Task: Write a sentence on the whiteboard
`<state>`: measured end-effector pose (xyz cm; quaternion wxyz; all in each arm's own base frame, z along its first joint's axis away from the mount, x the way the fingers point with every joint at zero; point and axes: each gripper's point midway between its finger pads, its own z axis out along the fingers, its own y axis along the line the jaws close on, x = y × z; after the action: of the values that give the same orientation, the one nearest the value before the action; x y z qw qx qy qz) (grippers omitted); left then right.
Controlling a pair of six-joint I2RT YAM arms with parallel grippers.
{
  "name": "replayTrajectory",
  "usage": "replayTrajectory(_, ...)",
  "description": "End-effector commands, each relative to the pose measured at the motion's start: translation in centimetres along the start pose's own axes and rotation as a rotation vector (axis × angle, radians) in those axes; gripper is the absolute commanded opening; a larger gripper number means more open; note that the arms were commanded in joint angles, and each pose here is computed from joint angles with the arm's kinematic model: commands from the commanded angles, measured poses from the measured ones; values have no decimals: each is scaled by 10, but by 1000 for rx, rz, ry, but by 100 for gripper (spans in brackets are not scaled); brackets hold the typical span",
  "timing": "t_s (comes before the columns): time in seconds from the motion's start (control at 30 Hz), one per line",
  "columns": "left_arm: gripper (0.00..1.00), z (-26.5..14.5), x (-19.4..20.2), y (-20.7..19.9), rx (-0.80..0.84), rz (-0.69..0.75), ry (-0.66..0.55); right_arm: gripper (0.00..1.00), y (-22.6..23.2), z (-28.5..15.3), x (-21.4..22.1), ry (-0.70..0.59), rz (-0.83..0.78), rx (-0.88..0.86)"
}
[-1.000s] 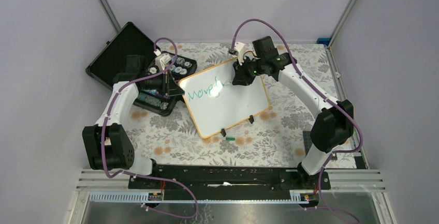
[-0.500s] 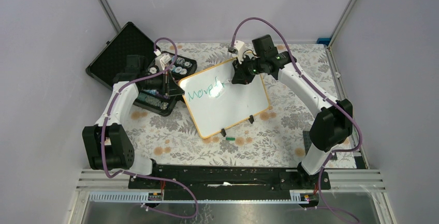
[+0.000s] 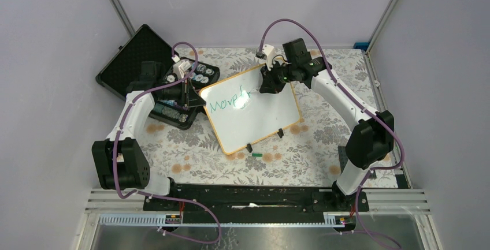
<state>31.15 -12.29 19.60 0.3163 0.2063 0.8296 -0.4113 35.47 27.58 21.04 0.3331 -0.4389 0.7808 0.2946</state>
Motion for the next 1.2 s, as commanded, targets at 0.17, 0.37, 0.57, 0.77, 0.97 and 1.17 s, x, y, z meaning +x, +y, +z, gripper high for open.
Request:
replayTrajectory(0.17,0,2,-3,14,-70,118,8,0,9,-21,-26,-82,-63,-26)
replayTrajectory(0.37,0,2,-3,14,-74,120,10,0,21,-28,-28,-94,-81,-69)
replayTrajectory(0.57,0,3,-3,15,-77,125,13,0,27,-33,-27,-104,-79,-109)
replayTrajectory(0.77,0,2,-3,15,-84,133,12,0,23,-39,-24,-110,-70,-118)
replayTrajectory(0.97,0,2,-1,15,-84,133,16,0,18,-39,-20,-105,-64,-111)
replayTrajectory(1.17,0,2,-1,15,-83,137,15,0,11,-35,-18,-93,-62,-88)
